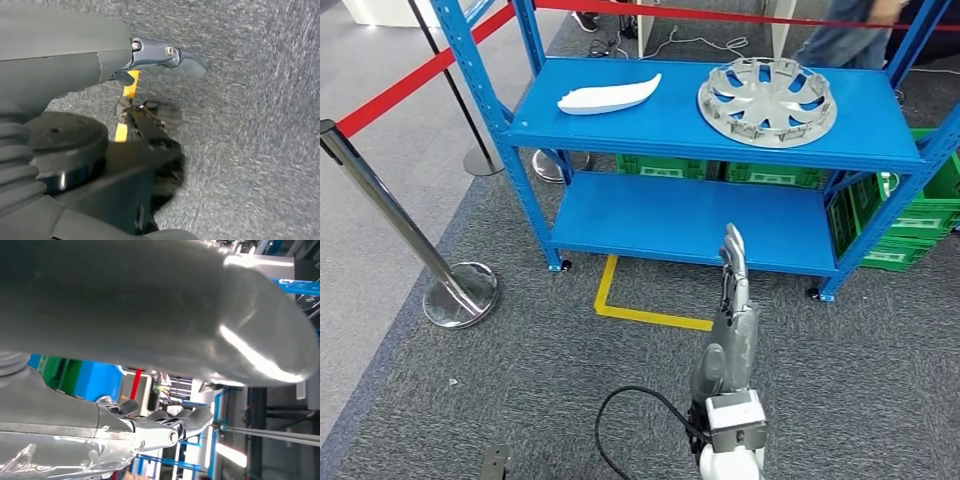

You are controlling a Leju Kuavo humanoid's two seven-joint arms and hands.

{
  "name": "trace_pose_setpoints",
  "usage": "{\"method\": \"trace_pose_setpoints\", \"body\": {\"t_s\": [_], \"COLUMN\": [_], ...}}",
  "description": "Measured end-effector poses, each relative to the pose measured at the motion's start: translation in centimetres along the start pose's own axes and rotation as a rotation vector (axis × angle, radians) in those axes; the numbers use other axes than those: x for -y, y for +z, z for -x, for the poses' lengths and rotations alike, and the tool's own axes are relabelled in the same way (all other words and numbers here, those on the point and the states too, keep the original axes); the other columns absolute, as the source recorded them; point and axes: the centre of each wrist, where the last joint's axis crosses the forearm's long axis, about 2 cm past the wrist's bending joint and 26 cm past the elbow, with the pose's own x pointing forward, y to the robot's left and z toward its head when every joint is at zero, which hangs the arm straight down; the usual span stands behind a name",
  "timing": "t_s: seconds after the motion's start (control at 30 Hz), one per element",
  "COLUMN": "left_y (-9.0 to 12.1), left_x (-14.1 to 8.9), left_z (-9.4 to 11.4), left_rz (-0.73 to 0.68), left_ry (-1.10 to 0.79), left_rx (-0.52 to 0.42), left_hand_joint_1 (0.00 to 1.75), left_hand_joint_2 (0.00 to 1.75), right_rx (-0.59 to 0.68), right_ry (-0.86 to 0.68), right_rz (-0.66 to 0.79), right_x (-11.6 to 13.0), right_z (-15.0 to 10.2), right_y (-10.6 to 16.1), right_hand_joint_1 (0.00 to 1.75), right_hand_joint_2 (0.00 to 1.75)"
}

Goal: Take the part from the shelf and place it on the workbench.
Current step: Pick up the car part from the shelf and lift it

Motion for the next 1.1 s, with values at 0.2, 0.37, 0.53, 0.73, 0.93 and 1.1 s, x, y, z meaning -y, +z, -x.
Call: {"method": "trace_pose_setpoints", "body": {"t_s": [0.2,0.37,0.53,0.73,0.93,1.1], "left_y": [0.03,0.06,0.07,0.02,0.08,-0.04], "left_x": [-0.07,-0.15,-0.14,-0.11,-0.33,-0.34], "left_z": [0.07,0.14,0.16,0.08,0.23,0.0], "left_rz": [-0.007,-0.013,0.012,0.075,0.085,0.077], "left_ry": [0.029,0.036,-0.002,0.017,0.014,-0.01], "left_rx": [-0.003,-0.005,0.019,0.091,0.078,0.052], "left_hand_joint_1": [0.0,0.0,0.0,0.0,0.0,0.0], "left_hand_joint_2": [0.0,0.0,0.0,0.0,0.0,0.0], "right_rx": [0.007,0.006,0.012,0.016,0.003,0.003], "right_ry": [0.002,0.002,-0.015,-0.033,-0.049,-0.069], "right_rz": [0.0,0.0,-0.007,-0.018,-0.03,-0.044], "right_x": [0.01,0.03,0.0,-0.06,-0.13,-0.17], "right_z": [0.02,0.06,0.1,0.16,0.27,0.29], "right_y": [0.02,0.06,0.07,0.12,0.21,0.23], "right_hand_joint_1": [0.0,0.0,0.0,0.0,0.0,0.0], "right_hand_joint_2": [0.0,0.0,0.0,0.0,0.0,0.0]}}
